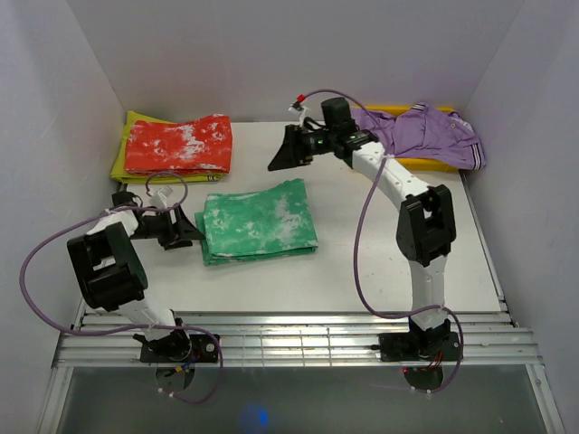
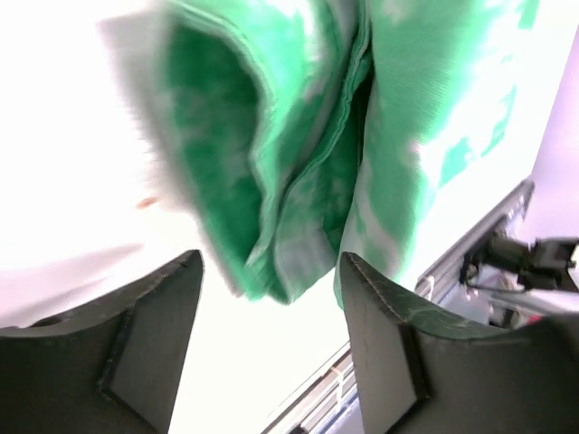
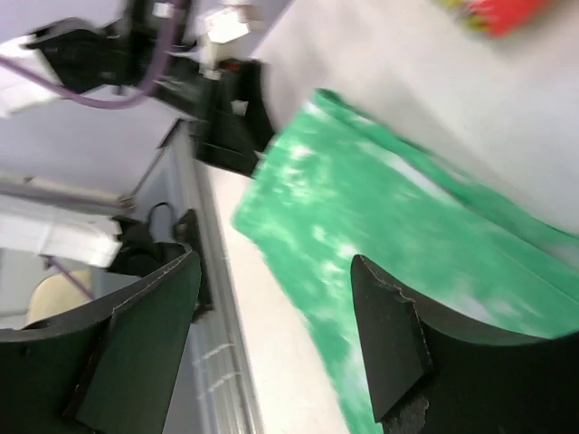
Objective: Fold and stack the trousers
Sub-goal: Fold the trousers
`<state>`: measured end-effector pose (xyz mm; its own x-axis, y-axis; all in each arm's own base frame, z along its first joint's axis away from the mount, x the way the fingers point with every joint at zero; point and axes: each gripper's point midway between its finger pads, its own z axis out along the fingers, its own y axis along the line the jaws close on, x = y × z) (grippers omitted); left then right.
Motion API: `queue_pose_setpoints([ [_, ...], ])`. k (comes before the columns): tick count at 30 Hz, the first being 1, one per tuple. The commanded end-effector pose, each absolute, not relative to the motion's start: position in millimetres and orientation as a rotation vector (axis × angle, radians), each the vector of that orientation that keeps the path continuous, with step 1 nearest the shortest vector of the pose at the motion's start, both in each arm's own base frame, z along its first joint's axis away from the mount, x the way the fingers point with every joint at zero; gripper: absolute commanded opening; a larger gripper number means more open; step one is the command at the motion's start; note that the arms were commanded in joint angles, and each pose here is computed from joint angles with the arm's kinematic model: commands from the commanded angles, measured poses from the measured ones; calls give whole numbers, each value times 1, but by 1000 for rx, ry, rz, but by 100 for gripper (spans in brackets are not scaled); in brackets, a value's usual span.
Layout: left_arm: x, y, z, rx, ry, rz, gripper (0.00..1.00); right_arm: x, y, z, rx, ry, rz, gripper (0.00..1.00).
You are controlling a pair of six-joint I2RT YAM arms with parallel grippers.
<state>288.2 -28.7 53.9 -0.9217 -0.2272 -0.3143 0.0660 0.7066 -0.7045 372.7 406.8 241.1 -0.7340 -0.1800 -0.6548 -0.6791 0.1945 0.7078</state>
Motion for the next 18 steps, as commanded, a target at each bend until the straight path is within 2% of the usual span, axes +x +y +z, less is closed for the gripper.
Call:
queue_pose_setpoints([
  [1, 306, 7, 105, -58, 2410, -908, 72, 399, 331, 219, -757, 2137, 1331, 73],
  [5, 315, 5, 149, 55, 2322, -877, 69, 402, 272, 175, -663, 2277, 1228, 72],
  [7, 317, -4, 152, 60, 2343, -883, 69, 402, 256, 162, -664, 2297, 1198, 72],
  [18, 324, -43, 133, 13, 2488, -893, 59, 392, 259, 100, -669, 2381, 1301, 65],
])
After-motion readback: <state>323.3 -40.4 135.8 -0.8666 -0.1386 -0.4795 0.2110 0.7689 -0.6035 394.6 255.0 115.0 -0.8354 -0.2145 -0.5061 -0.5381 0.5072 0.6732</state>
